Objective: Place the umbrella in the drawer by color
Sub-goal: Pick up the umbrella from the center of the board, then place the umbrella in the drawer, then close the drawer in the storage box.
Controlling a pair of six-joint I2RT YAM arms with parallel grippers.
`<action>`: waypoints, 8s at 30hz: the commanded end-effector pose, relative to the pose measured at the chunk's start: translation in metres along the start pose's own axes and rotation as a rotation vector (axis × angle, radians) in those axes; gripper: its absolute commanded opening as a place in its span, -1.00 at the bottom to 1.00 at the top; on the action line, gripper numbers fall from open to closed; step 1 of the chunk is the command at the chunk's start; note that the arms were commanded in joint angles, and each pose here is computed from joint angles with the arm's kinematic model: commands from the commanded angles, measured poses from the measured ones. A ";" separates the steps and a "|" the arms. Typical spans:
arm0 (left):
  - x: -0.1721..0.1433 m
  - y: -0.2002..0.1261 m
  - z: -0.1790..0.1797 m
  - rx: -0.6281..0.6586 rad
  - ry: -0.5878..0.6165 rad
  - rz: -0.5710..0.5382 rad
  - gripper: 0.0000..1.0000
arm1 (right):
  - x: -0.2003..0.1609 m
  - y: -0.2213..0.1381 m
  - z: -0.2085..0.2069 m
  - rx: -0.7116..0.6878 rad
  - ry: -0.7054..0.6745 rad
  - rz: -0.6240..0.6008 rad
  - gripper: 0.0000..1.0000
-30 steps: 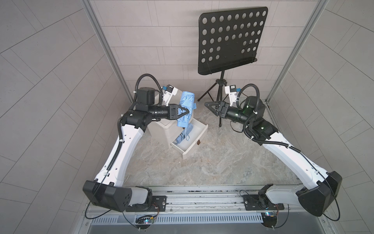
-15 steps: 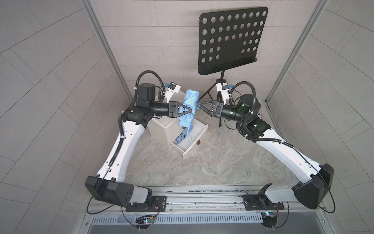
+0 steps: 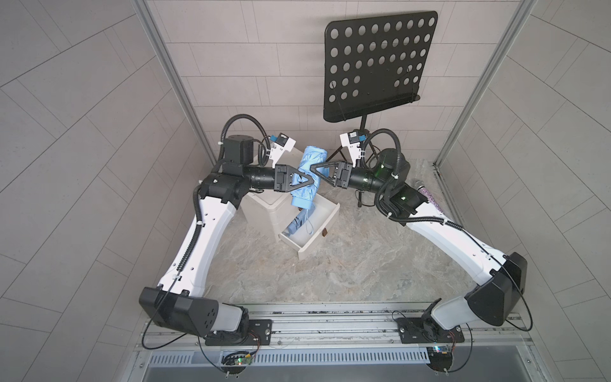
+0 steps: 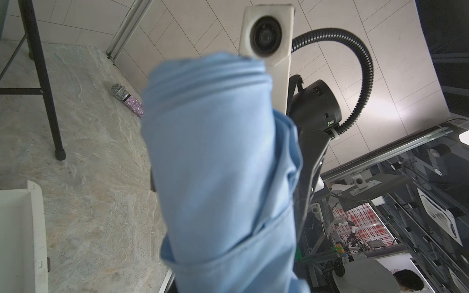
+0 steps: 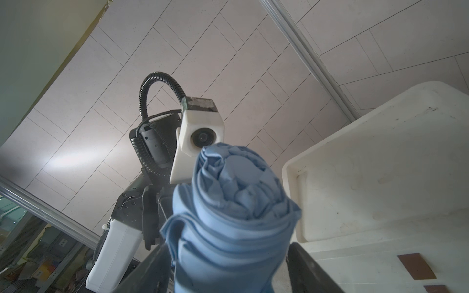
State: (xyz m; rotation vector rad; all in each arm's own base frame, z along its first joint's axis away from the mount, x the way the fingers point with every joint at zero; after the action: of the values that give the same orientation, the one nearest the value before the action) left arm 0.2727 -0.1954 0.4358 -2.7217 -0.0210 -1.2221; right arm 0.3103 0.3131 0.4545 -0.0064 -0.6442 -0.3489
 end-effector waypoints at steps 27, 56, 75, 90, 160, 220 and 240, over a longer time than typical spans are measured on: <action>0.001 -0.005 -0.021 -0.052 0.083 0.008 0.33 | 0.020 -0.003 0.003 0.041 0.027 -0.087 -0.40; 0.004 -0.088 0.029 0.649 0.321 -0.079 0.39 | 0.009 -0.038 -0.146 -0.587 0.314 -0.200 -0.40; -0.008 -0.092 0.047 0.723 0.316 -0.104 0.39 | -0.058 0.001 -0.252 -0.899 0.453 -0.088 -0.36; -0.012 -0.092 0.054 0.724 0.294 -0.112 0.39 | -0.092 0.018 -0.299 -1.021 0.504 -0.031 -0.28; 0.046 -0.169 0.201 1.043 0.217 0.022 0.80 | -0.120 -0.089 -0.234 -0.902 0.158 0.014 0.28; 0.002 -0.141 0.280 0.753 0.215 0.314 -0.06 | -0.184 -0.083 -0.316 -0.575 0.455 -0.083 -0.40; -0.004 -0.136 0.284 0.728 0.194 0.315 -0.10 | -0.169 -0.025 -0.323 -0.487 0.464 -0.066 -0.47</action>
State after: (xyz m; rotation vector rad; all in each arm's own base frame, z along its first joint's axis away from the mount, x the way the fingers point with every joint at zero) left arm 0.4777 -0.0071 0.2912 -1.7797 -0.0844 -1.1555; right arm 0.3619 0.2930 0.0805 -0.4146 -0.0697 -0.5548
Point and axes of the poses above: each gripper's point midway between its finger pads, its own y axis out along the fingers, its own z axis along the line the jaws close on, x = y × z, the point moved 3 cm from there along -y, back along the fingers, and after that the axes turned 8 degrees about y, right-handed, at the moved point
